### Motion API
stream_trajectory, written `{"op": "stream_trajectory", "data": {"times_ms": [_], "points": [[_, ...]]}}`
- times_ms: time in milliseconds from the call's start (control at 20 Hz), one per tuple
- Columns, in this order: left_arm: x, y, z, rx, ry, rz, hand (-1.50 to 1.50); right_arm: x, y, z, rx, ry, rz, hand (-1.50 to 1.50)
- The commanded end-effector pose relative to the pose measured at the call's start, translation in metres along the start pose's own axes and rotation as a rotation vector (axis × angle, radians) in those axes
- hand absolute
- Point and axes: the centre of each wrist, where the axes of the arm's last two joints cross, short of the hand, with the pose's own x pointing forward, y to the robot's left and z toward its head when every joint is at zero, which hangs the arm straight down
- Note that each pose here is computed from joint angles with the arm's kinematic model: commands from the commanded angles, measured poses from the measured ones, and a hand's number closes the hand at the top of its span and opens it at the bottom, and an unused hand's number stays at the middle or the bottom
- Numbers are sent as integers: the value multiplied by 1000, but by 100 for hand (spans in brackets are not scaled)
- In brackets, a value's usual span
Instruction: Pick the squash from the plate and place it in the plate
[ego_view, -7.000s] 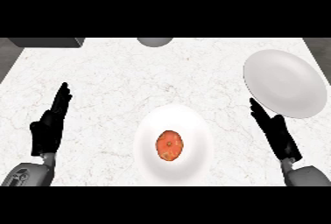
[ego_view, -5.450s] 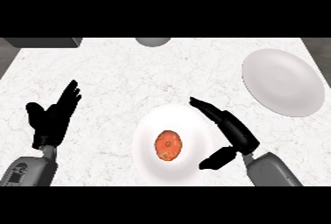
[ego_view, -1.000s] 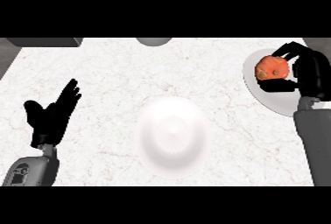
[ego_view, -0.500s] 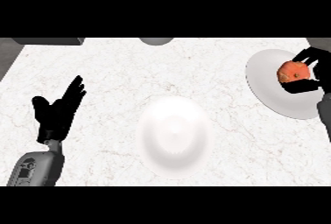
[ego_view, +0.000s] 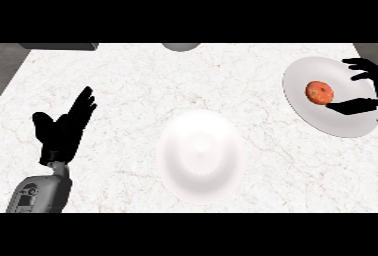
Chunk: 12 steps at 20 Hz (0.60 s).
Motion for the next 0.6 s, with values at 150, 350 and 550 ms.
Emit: {"op": "stream_trajectory", "data": {"times_ms": [150, 350, 550], "points": [[1, 1, 3, 2, 24, 5, 0, 21, -10, -14, -146, -279, -230, -150], [-13, -2, 10, 21, 28, 16, 0, 21, -30, -16, -136, -349, -419, -150], [-11, 10, 10, 41, 36, -1, 0, 7, -32, -10, -77, -196, -612, -150]]}}
